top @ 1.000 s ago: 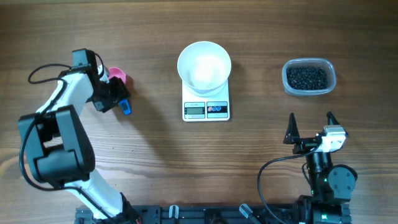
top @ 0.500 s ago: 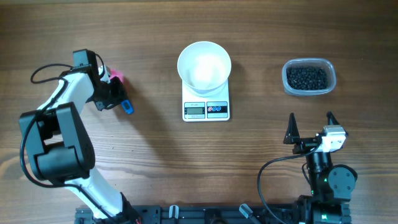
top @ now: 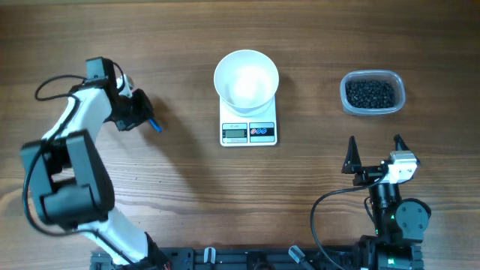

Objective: Scoop item into bowl and weigh 150g on scale

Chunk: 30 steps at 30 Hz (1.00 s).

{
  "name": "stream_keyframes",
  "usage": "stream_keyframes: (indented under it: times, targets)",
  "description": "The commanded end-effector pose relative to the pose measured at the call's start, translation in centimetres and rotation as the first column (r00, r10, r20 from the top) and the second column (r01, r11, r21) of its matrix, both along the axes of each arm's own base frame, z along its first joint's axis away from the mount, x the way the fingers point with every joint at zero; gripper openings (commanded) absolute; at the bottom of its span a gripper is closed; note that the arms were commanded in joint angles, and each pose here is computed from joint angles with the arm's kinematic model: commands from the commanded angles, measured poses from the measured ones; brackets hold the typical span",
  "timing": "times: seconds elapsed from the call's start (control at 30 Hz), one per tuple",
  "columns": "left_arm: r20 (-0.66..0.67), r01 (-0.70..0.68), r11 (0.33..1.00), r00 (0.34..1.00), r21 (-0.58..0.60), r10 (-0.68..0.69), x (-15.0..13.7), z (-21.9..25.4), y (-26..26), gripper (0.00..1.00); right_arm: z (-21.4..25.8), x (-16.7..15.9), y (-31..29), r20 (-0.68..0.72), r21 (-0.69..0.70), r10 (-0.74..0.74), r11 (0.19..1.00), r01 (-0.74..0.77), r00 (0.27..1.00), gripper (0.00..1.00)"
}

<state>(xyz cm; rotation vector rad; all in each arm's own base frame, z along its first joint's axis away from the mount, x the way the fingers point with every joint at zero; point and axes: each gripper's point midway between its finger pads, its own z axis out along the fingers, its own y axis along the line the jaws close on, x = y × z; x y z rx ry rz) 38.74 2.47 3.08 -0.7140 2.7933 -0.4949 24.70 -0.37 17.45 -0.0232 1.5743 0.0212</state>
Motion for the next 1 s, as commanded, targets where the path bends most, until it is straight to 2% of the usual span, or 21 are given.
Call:
stream_keyframes:
  times: [0.0, 0.07, 0.17, 0.37, 0.4, 0.43, 0.5, 0.53, 0.57, 0.63, 0.67, 0.7, 0.73, 0.8, 0.83, 0.9, 0.97]
  targets:
    - [0.207, 0.040, 0.983, 0.978, -0.181, -0.001, 1.2, 8.3, -3.1, 0.04, 0.3, -0.1, 0.4, 0.012, 0.003, 0.019, 1.000, -0.019, 1.000, 1.00]
    - [0.313, 0.135, 0.949, 0.949, -0.283, -0.042, 0.8, 12.7, -5.5, 0.04, 0.3, -0.1, 0.4, 0.012, 0.003, 0.019, 1.000, -0.019, 1.000, 1.00]
    - [0.429, 0.273, 0.896, 0.897, -0.349, -0.106, -0.7, 17.6, -8.9, 0.04, 0.3, -0.1, 0.4, 0.012, 0.003, 0.019, 1.000, -0.019, 1.000, 1.00]
    - [0.594, 0.509, 0.819, 0.755, -0.266, -0.277, -4.0, 23.5, -16.2, 0.04, 0.5, -0.1, 0.4, 0.024, 0.005, 0.021, 1.000, -0.021, 1.000, 1.00]
    - [0.622, 0.543, 0.802, 0.724, -0.248, -0.298, -4.3, 24.2, -17.2, 0.04, 0.6, -0.1, 0.8, 0.027, 0.044, 0.045, 0.998, -0.046, 0.999, 1.00]
    - [0.654, 0.580, 0.783, 0.685, -0.226, -0.319, -4.6, 25.1, -18.4, 0.04, 1.0, -0.3, 2.1, 0.038, 0.156, 0.121, 0.980, -0.125, 0.992, 1.00]
    - [0.705, 0.626, 0.754, 0.626, -0.199, -0.334, -4.8, 26.6, -20.1, 0.04, 0.8, -0.7, 4.3, 0.025, 0.381, 0.250, 0.893, -0.240, 0.968, 1.00]
    - [0.725, 0.640, 0.744, 0.604, -0.194, -0.331, -4.7, 27.2, -20.8, 0.04, 0.8, -1.1, 5.5, 0.018, 0.507, 0.321, 0.813, -0.286, 0.947, 1.00]
    - [0.747, 0.648, 0.735, 0.586, -0.199, -0.314, -4.5, 28.1, -21.5, 0.04, 1.1, -1.6, 6.7, 0.023, 0.703, 0.393, 0.648, -0.294, 0.919, 1.00]
    - [0.788, 0.659, 0.722, 0.551, -0.208, -0.276, -4.2, 30.0, -22.5, 0.04, 1.0, -1.7, 6.8, 0.014, 0.903, 0.410, 0.387, -0.188, 0.912, 1.00]
    - [0.804, 0.667, 0.716, 0.534, -0.208, -0.263, -4.1, 30.7, -22.9, 0.04, 1.4, -1.7, 6.9, 0.027, 0.947, 0.414, 0.281, -0.156, 0.910, 1.00]
    - [0.817, 0.674, 0.708, 0.519, -0.211, -0.251, -4.1, 31.4, -23.4, 0.04, 2.3, -1.9, 7.0, 0.060, 0.954, 0.424, 0.241, -0.177, 0.903, 1.00]
    - [0.827, 0.682, 0.699, 0.509, -0.216, -0.240, -4.1, 31.9, -23.8, 0.04, 3.9, -2.2, 7.3, 0.125, 0.939, 0.439, 0.238, -0.249, 0.890, 1.00]
    - [0.848, 0.705, 0.673, 0.480, -0.223, -0.222, -4.6, 33.2, -25.0, 0.04, 9.3, -3.9, 7.5, 0.330, 0.821, 0.449, 0.298, -0.488, 0.830, 1.00]
    - [0.854, 0.713, 0.664, 0.473, -0.226, -0.217, -4.8, 33.5, -25.5, 0.04, 10.9, -4.5, 7.4, 0.382, 0.787, 0.440, 0.306, -0.535, 0.813, 1.00]
    - [0.858, 0.721, 0.647, 0.473, -0.248, -0.199, -5.1, 34.2, -26.3, 0.04, 13.2, -5.1, 7.1, 0.410, 0.765, 0.418, 0.327, -0.555, 0.811, 1.00]
    - [0.862, 0.730, 0.622, 0.479, -0.283, -0.169, -5.6, 35.3, -27.2, 0.04, 15.0, -5.0, 7.2, 0.319, 0.740, 0.419, 0.450, -0.500, 0.850, 0.99]
